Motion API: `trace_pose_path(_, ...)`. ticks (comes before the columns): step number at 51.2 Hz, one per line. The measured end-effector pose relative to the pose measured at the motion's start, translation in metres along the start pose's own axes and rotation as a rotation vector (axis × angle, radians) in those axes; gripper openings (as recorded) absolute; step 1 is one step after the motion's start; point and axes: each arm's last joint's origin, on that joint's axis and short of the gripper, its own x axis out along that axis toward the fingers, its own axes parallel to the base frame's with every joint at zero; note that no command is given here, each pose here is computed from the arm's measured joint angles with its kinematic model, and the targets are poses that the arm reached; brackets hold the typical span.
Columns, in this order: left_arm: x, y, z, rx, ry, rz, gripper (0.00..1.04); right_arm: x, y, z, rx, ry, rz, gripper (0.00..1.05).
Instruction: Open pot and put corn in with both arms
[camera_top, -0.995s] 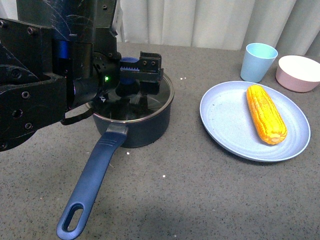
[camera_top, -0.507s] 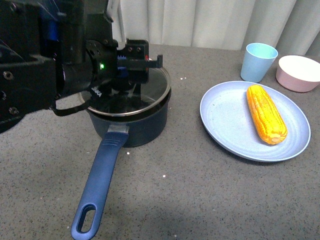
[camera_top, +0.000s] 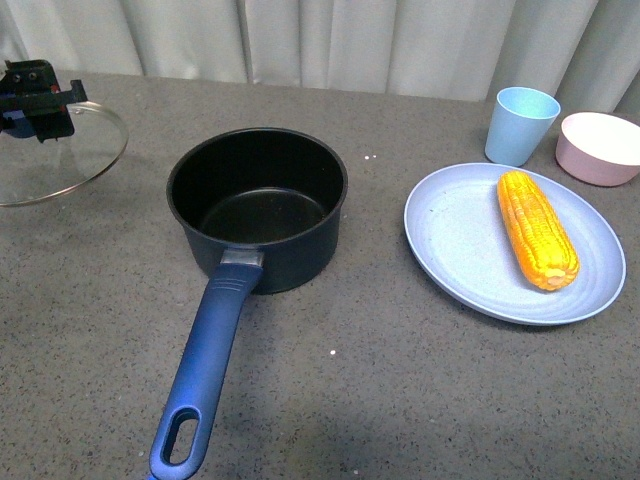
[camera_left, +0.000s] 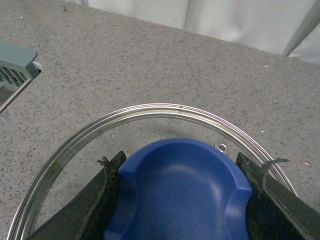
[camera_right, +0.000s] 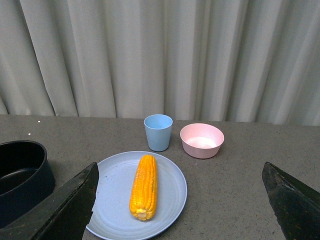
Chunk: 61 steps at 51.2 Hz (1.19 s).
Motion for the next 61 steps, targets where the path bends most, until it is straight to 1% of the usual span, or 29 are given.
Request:
trace_pose_path(4,0.007,0.004,-0.011,0.014,0.025,0.007,0.59,0.0,0.0,0.0,0.0,0.0,0.0,0.96)
trace_pose_path(10,0.02,0.004,-0.037,0.03,0.084,-0.009,0.59,0.0,0.0,0.0,0.0,0.0,0.0,0.96)
trace_pose_path(16,0.025,0.006,-0.054,0.036,0.128,-0.013,0.58,0.0,0.0,0.0,0.0,0.0,0.0,0.96)
trace_pose_path(26,0.03,0.008,-0.055,0.039,0.134,0.0,0.58,0.0,0.0,0.0,0.0,0.0,0.0,0.96)
trace_pose_path(29,0.03,0.009,-0.055,0.046,0.136,0.001,0.7,0.0,0.0,0.0,0.0,0.0,0.0,0.96)
trace_pose_path(30,0.03,0.009,-0.055,0.046,0.137,0.0,0.75,0.0,0.0,0.0,0.0,0.0,0.0,0.96)
trace_pose_path(33,0.029,0.008,-0.054,0.045,0.136,-0.002,0.86,0.0,0.0,0.0,0.0,0.0,0.0,0.96)
trace_pose_path(34,0.027,0.008,-0.053,0.044,0.134,-0.005,0.91,0.0,0.0,0.0,0.0,0.0,0.0,0.96)
trace_pose_path(36,0.024,0.009,-0.05,0.043,0.126,-0.009,0.98,0.0,0.0,0.0,0.0,0.0,0.0,0.96)
trace_pose_path(37,0.022,0.009,-0.048,0.044,0.123,-0.01,1.0,0.0,0.0,0.0,0.0,0.0,0.0,0.96)
trace_pose_path(40,0.013,0.009,-0.038,0.04,0.101,-0.026,0.98,0.0,0.0,0.0,0.0,0.0,0.0,0.96)
trace_pose_path(48,-0.013,0.009,-0.01,0.027,0.025,-0.061,0.98,0.0,0.0,0.0,0.0,0.0,0.0,0.96)
trace_pose_path(53,-0.042,0.01,0.012,0.005,-0.032,-0.092,0.98,0.0,0.0,0.0,0.0,0.0,0.0,0.96)
trace_pose_path(56,-0.062,0.011,0.018,0.0,-0.045,-0.105,0.98,0.0,0.0,0.0,0.0,0.0,0.0,0.96)
trace_pose_path(57,-0.066,0.012,0.016,0.007,-0.055,-0.118,0.97,0.0,0.0,0.0,0.0,0.0,0.0,0.96)
trace_pose_path(58,-0.074,0.012,0.017,0.017,-0.118,-0.152,0.92,0.0,0.0,0.0,0.0,0.0,0.0,0.96)
trace_pose_path(60,-0.093,0.013,0.017,0.03,-0.22,-0.169,0.83,0.0,0.0,0.0,0.0,0.0,0.0,0.96)
trace_pose_path(61,-0.101,0.013,0.016,0.033,-0.243,-0.171,0.79,0.0,0.0,0.0,0.0,0.0,0.0,0.96)
